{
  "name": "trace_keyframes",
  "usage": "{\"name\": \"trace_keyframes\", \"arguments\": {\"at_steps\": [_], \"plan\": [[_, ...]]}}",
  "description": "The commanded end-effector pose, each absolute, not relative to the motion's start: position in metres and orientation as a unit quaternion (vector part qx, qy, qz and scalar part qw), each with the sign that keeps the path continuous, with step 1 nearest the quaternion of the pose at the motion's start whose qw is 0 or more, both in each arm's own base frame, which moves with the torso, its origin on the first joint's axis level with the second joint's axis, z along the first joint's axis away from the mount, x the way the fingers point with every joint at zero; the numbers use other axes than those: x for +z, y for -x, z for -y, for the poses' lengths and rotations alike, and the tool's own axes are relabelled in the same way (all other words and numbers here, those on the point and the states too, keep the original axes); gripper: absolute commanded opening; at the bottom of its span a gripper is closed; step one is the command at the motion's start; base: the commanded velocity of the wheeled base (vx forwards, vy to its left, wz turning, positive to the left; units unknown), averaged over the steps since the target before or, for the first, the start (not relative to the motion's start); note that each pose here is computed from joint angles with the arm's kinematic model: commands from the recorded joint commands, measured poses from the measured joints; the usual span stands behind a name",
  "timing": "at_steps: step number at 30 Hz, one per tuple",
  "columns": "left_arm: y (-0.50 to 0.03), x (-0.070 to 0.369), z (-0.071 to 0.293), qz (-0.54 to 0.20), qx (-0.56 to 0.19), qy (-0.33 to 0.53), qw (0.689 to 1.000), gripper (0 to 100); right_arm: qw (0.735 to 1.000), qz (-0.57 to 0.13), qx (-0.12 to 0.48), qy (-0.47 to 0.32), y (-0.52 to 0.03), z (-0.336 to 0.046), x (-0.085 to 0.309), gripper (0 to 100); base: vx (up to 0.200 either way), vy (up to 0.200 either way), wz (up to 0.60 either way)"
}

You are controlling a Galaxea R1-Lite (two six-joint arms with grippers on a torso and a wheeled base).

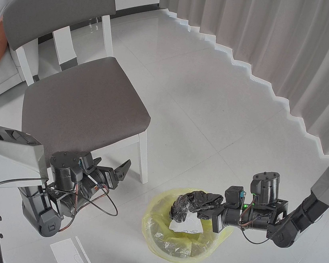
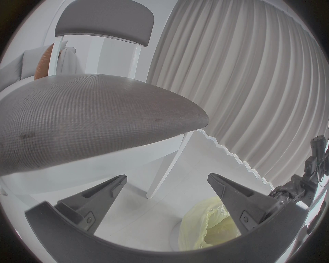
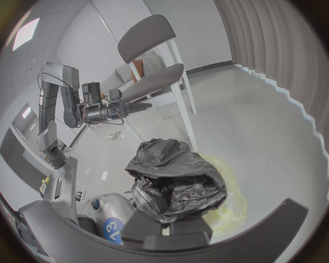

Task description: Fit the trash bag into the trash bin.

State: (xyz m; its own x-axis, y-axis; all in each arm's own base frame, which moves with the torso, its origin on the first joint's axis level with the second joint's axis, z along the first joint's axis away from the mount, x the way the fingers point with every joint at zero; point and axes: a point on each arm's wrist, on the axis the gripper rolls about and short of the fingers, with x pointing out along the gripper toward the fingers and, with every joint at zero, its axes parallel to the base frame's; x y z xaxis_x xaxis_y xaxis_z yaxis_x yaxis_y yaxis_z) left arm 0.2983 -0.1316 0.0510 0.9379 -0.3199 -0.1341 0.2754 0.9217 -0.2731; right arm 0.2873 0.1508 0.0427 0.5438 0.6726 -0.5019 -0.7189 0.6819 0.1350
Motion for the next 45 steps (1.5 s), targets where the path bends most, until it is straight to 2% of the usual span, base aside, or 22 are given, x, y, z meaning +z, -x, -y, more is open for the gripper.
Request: {"name": "trace_keyframes", "arguments": {"at_steps": [1,7,22,36,41,45], "plan": [[-0.305,0.056,0.128,-0.068,-0.148,0.133,0.978,100,0.869,-0.3,0.391,0.041,-0.303,-0.152,0.011,0,0.0,0.0,0.0],[-0.312,0.065,0.122,-0.049,-0.142,0.139,0.979,100,0.863,-0.311,0.394,0.056,-0.311,-0.155,-0.006,0,0.0,0.0,0.0],[-0.315,0.06,0.109,-0.057,-0.126,0.14,0.98,100,0.846,-0.359,0.388,0.064,-0.334,-0.16,-0.038,0,0.0,0.0,0.0],[-0.318,0.052,0.105,-0.068,-0.121,0.146,0.979,100,0.827,-0.405,0.382,0.082,-0.351,-0.155,-0.044,0,0.0,0.0,0.0],[-0.32,0.054,0.105,-0.063,-0.121,0.147,0.98,100,0.806,-0.447,0.379,0.087,-0.36,-0.155,-0.047,0,0.0,0.0,0.0],[-0.321,0.055,0.105,-0.061,-0.121,0.147,0.98,100,0.801,-0.453,0.38,0.095,-0.372,-0.155,-0.048,0,0.0,0.0,0.0]]}}
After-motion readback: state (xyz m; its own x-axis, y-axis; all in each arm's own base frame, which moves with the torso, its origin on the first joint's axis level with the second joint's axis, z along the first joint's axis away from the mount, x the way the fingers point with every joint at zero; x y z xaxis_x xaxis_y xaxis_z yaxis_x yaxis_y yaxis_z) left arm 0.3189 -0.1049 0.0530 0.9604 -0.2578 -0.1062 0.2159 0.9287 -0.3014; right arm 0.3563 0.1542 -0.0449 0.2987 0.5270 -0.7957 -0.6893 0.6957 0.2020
